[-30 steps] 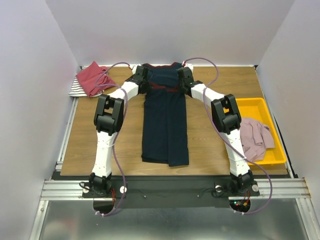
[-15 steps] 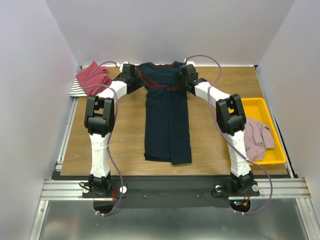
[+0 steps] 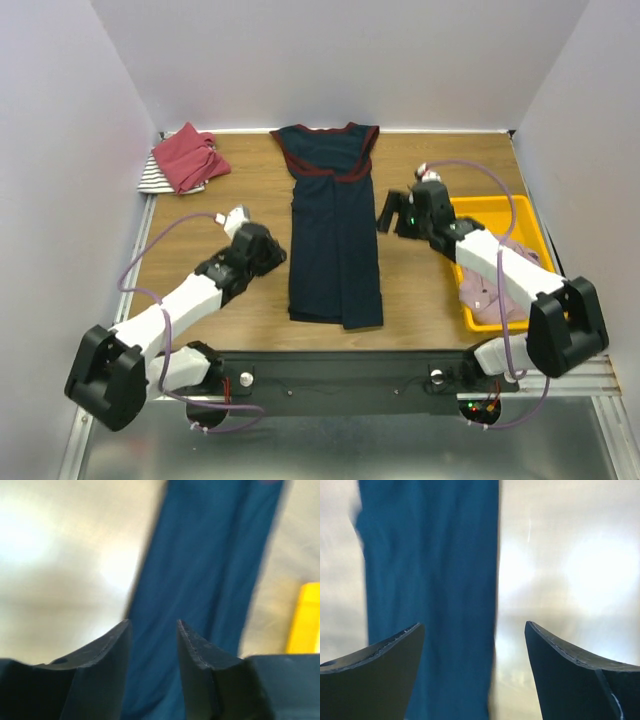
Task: Fold and stack the tank tops
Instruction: Fold the tank top
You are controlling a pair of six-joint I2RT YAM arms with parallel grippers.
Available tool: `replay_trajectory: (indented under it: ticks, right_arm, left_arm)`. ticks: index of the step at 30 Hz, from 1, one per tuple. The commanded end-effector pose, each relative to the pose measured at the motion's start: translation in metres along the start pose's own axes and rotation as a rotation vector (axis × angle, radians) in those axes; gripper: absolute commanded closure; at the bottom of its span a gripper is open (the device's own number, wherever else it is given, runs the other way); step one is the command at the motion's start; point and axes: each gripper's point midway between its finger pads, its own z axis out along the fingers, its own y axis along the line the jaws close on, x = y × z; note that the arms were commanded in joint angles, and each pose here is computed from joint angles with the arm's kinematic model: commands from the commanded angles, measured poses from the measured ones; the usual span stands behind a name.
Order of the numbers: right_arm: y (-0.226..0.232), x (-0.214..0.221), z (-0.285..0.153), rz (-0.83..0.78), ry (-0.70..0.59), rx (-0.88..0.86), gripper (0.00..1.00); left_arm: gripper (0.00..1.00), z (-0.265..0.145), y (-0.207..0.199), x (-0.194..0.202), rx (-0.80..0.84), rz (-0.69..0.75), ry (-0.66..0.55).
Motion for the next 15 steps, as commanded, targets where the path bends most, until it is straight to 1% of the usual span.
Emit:
replay_trajectory:
  ticks: [1, 3, 4, 5, 6, 8, 12, 15]
  right_arm:
    - [-0.016, 0.099, -0.02, 0.059, 0.224, -0.032, 0.14]
    - [-0.017, 0.11, -0.032, 0.08, 0.227, -0.045, 0.14]
    - [-0.017, 0.121, -0.036, 0.087, 0.249, -0.051, 0.15]
    - [-0.019, 0.135, -0.039, 0.089, 0.281, -0.056, 0.16]
    - [-0.012, 0.142, -0.046, 0.095, 0.288, -0.078, 0.16]
    - [-0.009, 0.16, -0.054, 0.095, 0.316, -0.088, 0.16]
    - [-0.01, 0.188, -0.063, 0.122, 0.366, -0.077, 0.17]
    - [-0.01, 0.205, -0.069, 0.118, 0.395, -0.076, 0.17]
  left_arm:
    - [0.54, -0.022, 0.025, 0.055, -0.043, -0.05, 0.098]
    - [0.56, -0.03, 0.03, 0.075, -0.074, -0.081, 0.139]
    - [0.57, -0.032, 0.042, 0.085, -0.115, -0.084, 0.161]
    - [0.58, -0.032, 0.044, 0.09, -0.13, -0.111, 0.171]
    - [0.57, -0.033, 0.048, 0.099, -0.137, -0.106, 0.191]
    - [0.56, -0.032, 0.054, 0.108, -0.151, -0.107, 0.218]
    - [0.55, -0.033, 0.062, 0.126, -0.154, -0.097, 0.278]
    - [0.55, -0.034, 0.069, 0.132, -0.151, -0.1, 0.29]
